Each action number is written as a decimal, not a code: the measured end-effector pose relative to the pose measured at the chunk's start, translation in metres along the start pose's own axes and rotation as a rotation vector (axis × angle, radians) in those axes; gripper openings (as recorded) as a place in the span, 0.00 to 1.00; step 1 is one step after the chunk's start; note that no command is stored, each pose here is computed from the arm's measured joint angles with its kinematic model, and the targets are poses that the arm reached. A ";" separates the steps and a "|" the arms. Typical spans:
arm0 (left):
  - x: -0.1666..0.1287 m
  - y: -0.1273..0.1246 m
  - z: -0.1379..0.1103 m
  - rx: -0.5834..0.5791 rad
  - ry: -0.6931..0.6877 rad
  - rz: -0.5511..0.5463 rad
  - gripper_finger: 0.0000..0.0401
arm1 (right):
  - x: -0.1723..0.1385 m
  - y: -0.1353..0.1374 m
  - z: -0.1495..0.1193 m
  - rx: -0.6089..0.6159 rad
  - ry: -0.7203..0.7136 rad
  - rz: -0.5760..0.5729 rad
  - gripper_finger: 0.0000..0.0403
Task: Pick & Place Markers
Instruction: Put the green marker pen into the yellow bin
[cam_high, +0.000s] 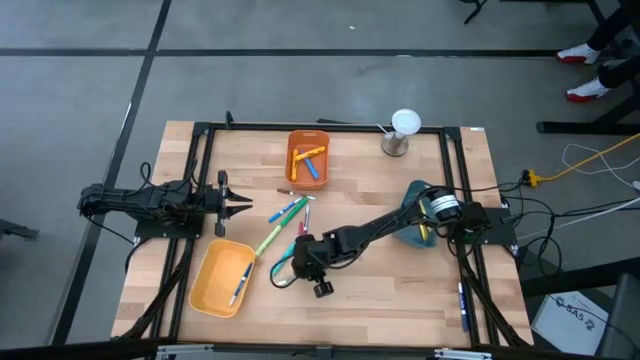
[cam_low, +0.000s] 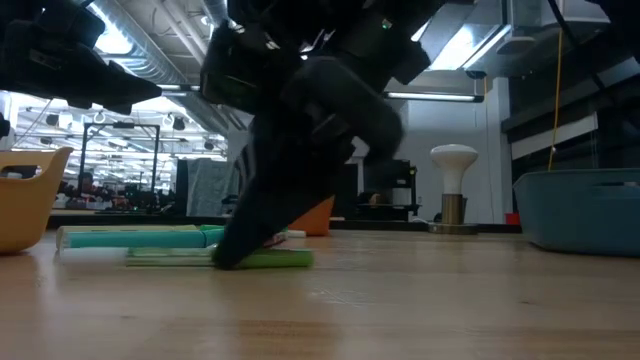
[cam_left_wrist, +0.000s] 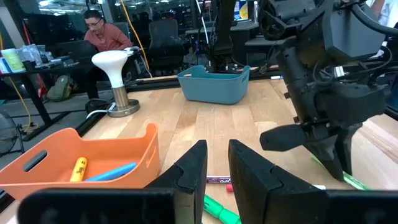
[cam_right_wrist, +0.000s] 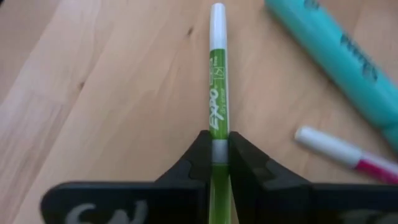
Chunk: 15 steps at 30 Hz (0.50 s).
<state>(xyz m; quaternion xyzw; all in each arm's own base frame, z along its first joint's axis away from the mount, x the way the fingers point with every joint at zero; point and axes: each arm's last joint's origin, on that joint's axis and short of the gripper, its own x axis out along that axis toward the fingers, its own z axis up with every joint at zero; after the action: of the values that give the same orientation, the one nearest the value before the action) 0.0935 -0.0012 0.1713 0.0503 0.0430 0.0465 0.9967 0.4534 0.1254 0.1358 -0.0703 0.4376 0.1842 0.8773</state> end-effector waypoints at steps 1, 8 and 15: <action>0.000 0.000 0.000 0.000 0.000 0.000 0.16 | 0.000 0.000 0.002 -0.002 -0.018 -0.002 0.09; 0.000 0.000 0.000 0.000 0.000 0.000 0.15 | 0.002 -0.001 0.013 -0.024 -0.151 -0.006 0.09; 0.000 0.000 0.000 0.000 0.000 0.000 0.16 | 0.000 -0.003 0.022 -0.039 -0.249 0.012 0.09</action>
<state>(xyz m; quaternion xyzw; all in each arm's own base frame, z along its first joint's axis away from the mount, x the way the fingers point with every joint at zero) 0.0935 -0.0012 0.1714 0.0503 0.0428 0.0465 0.9967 0.4709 0.1284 0.1489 -0.0613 0.3222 0.2051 0.9222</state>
